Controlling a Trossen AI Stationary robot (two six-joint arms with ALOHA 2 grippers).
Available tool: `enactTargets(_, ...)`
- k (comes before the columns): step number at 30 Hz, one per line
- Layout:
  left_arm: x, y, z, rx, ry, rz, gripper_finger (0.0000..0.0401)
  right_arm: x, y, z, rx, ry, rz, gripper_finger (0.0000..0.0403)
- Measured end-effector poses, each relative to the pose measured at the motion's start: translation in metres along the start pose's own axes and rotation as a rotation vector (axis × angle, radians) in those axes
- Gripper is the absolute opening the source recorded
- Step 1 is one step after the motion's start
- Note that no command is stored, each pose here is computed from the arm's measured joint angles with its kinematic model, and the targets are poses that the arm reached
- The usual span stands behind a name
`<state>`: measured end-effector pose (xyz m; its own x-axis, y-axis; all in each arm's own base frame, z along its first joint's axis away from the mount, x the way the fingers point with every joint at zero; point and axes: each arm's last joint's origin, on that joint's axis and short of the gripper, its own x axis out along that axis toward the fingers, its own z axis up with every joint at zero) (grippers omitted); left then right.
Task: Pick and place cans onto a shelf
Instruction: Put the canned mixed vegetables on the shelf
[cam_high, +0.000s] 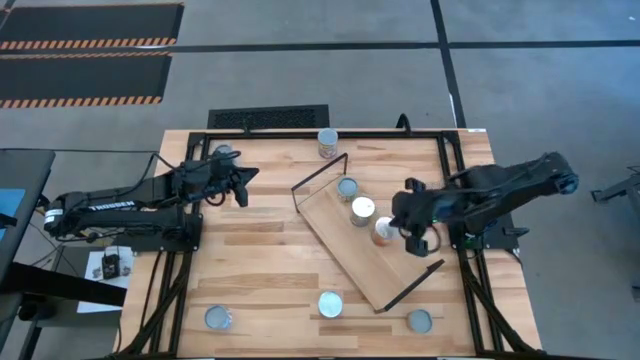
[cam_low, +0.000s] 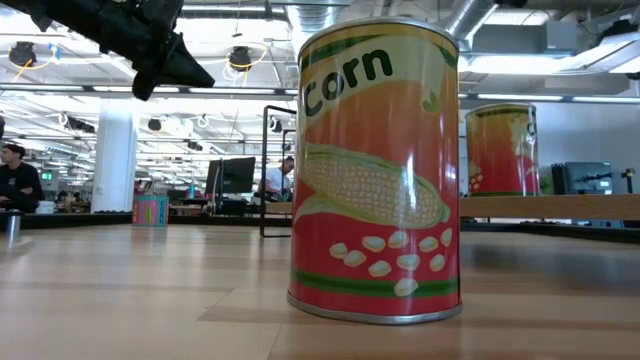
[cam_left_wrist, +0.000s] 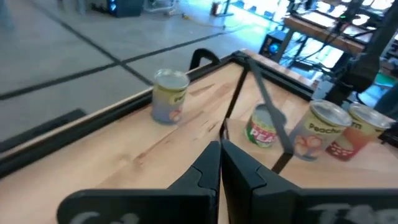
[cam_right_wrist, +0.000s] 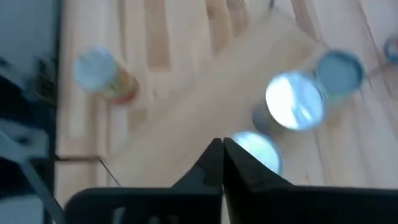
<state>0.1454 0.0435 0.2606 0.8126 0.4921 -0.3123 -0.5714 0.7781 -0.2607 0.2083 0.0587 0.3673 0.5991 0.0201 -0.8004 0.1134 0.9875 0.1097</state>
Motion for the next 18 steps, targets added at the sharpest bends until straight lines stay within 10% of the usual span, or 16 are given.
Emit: enactTargets(18, 0.042, 0.051, 0.015, -0.155, 0.502, 0.403, 0.0000, -0.014, -0.058, -0.058, 0.109, -0.396, 0.006, 0.0010)
